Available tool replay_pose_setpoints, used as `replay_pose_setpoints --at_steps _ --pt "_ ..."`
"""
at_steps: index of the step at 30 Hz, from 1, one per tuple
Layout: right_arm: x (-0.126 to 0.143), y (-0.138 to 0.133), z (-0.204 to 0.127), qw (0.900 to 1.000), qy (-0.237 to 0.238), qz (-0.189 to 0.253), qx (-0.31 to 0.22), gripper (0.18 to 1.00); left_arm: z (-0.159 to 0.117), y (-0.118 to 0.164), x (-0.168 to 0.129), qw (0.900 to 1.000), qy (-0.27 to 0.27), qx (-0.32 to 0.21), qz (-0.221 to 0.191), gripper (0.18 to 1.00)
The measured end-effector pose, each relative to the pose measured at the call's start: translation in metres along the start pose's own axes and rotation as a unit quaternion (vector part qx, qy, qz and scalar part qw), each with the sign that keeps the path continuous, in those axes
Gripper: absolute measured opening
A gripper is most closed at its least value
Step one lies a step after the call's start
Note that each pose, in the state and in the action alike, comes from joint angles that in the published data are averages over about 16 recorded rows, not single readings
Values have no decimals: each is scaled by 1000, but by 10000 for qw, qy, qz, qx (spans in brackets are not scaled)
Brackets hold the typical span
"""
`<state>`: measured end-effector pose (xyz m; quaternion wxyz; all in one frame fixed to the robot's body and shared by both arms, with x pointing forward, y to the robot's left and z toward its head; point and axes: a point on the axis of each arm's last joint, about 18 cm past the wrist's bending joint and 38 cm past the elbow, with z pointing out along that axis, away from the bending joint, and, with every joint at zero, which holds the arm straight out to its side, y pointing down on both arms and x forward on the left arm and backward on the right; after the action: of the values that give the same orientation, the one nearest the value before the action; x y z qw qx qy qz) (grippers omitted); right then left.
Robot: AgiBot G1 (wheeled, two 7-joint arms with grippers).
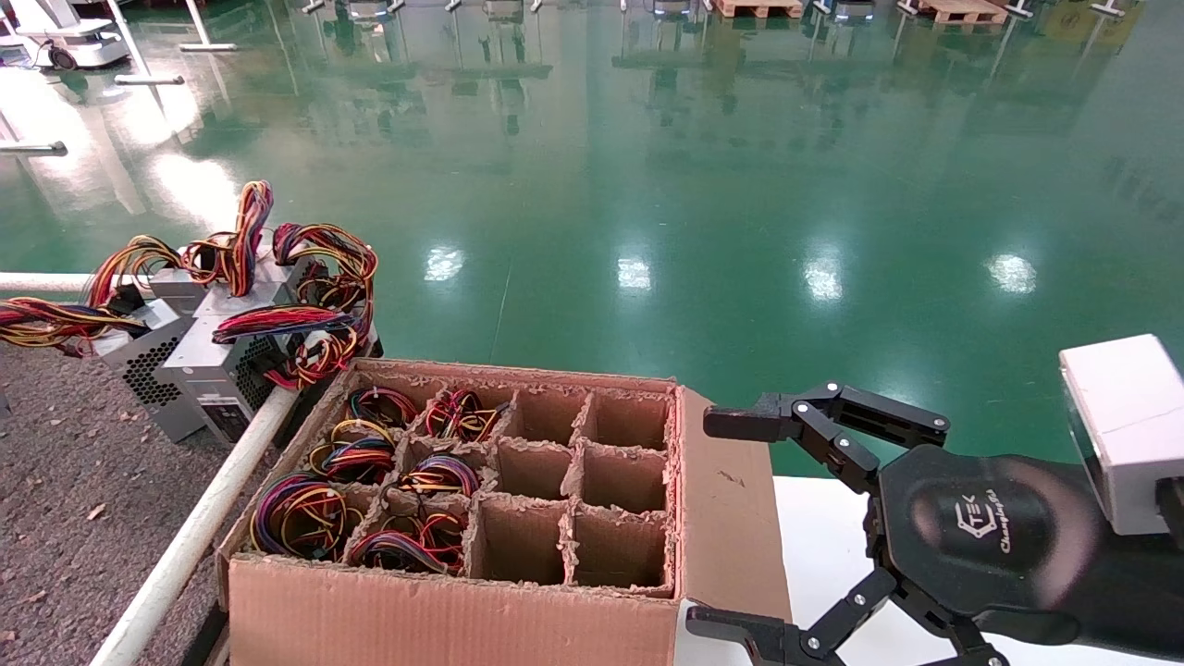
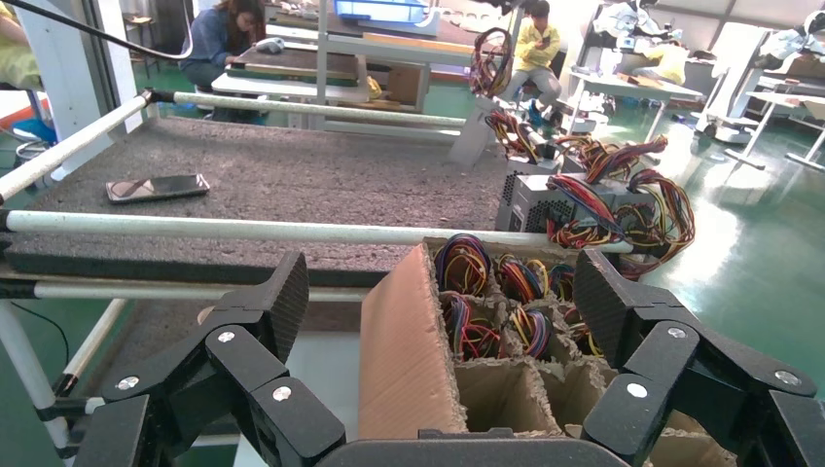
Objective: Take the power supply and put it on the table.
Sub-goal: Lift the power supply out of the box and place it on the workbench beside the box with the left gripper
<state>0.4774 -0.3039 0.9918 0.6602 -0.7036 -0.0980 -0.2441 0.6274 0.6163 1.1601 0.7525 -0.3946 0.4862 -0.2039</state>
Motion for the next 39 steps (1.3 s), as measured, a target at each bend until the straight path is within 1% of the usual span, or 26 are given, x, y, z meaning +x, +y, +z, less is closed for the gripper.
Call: replay_pose_setpoints --at_steps 7,17,33,39 --pt "0 0 0 10000 0 0 0 1000 3 7 17 9998 203 -70 45 192" --pt "0 0 0 10000 0 0 0 1000 8 10 41 9989 450 -103 37 192" --pt "0 0 0 10000 0 0 0 1000 14 -12 66 9978 662 7 -46 192" --pt "0 0 0 10000 0 0 0 1000 15 -15 75 9974 723 7 -60 192"
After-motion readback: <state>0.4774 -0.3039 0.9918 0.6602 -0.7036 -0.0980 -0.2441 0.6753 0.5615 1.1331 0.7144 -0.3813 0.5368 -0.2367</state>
